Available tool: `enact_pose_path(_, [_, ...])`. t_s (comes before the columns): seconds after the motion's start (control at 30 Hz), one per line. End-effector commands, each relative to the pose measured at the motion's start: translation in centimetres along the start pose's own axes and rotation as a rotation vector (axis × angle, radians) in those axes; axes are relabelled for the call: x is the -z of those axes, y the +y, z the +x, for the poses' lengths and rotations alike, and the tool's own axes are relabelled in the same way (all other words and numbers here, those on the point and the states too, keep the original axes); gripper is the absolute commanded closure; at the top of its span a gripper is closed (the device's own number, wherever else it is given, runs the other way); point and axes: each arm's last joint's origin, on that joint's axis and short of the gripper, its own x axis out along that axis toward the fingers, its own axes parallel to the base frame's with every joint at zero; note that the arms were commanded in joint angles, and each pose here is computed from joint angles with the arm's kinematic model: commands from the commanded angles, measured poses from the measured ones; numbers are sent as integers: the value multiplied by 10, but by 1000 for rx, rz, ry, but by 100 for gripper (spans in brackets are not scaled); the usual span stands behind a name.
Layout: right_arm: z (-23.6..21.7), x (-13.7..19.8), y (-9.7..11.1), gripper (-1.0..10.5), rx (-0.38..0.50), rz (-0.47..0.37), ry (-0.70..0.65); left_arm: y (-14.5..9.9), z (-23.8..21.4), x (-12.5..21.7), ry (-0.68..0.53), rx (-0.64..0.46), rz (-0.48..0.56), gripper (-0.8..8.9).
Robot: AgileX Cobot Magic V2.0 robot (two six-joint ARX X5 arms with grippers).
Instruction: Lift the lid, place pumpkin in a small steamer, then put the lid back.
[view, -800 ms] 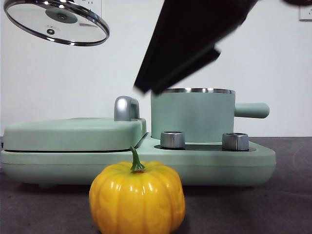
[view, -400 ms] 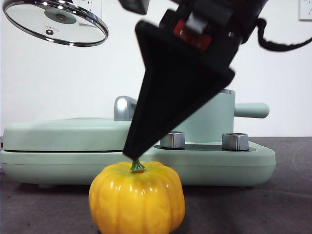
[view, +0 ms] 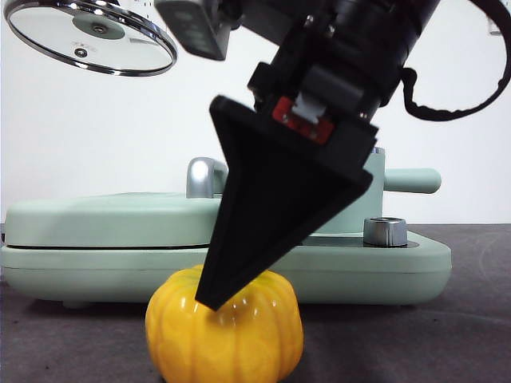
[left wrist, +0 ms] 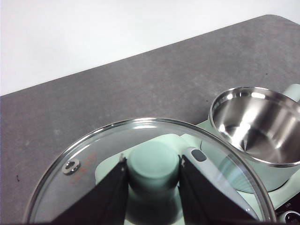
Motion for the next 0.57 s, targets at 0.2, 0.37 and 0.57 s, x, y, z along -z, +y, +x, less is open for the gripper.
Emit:
enact_pose_path(0.2, [13,-3,-1,485,-15,-16,21,1,-2,-8,-43,-7,12,798])
enact_pose_path(0.37, [19,-1,-2,493,-25,-9,41,1,-2,-8,-44,-7,12,798])
enact_pose_path(0.57, [18,-1,-2,572,-22,1,38,2,-2,-8,-43,-8,15,798])
